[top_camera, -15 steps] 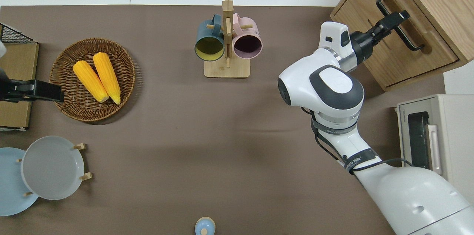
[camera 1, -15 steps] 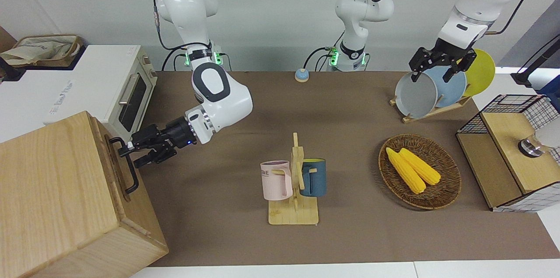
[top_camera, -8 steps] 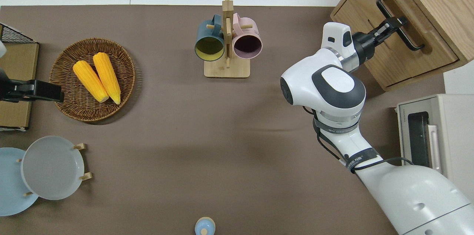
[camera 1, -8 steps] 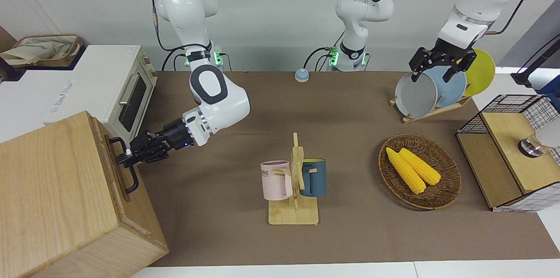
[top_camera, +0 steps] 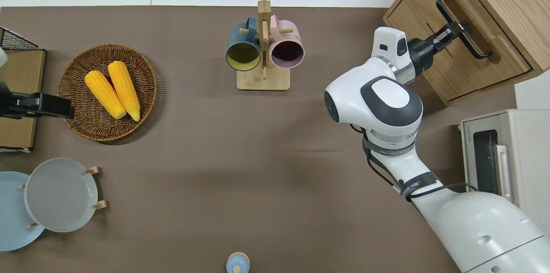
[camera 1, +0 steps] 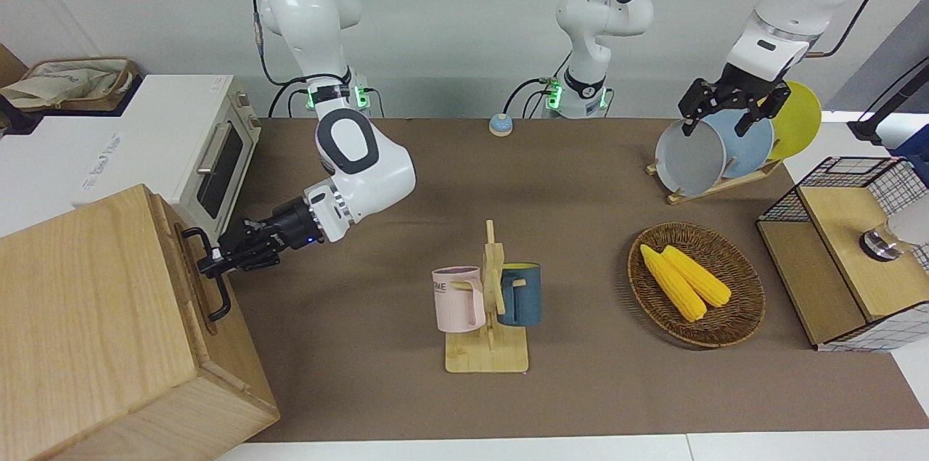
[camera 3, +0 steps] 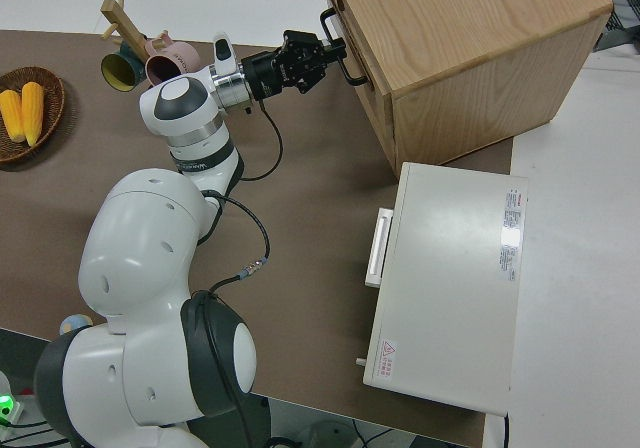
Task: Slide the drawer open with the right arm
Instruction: 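Pull the handle toward the robot with the right gripper, sliding the drawer out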
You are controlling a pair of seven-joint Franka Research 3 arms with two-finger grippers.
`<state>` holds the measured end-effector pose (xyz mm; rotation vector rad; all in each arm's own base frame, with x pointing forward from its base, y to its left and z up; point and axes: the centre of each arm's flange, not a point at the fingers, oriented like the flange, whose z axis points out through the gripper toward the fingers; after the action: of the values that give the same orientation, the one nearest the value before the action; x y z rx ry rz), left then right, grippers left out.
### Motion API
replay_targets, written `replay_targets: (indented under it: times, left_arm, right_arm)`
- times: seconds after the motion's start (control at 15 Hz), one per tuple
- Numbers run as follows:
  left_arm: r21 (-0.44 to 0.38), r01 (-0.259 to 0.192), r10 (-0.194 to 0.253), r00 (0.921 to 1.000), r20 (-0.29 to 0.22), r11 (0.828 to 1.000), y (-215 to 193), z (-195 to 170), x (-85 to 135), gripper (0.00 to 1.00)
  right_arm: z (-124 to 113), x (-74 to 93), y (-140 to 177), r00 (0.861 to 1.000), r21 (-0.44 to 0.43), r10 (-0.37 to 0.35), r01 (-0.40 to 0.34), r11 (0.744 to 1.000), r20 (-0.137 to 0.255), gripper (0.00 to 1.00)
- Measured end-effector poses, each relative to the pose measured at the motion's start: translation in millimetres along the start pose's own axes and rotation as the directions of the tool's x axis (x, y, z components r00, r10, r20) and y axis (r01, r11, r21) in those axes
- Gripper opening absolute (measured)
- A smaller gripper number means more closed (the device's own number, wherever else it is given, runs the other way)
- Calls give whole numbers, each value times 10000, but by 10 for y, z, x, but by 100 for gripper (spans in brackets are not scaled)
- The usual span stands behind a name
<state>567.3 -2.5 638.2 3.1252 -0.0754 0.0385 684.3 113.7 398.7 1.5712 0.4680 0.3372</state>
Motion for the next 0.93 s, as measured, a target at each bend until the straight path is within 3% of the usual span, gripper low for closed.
replay_targets:
  times: [0.47, 0.93]
  left_arm:
    - [0, 0, 0, 10000, 0, 10000, 0, 0, 0, 100]
    - [0, 0, 0, 10000, 0, 10000, 0, 0, 0, 99]
  right_arm:
    - [-327, 31, -55, 9999, -262, -22, 27, 9997, 160, 19]
    - [-912, 72, -111, 9996, -424, -29, 41, 9991, 279, 19]
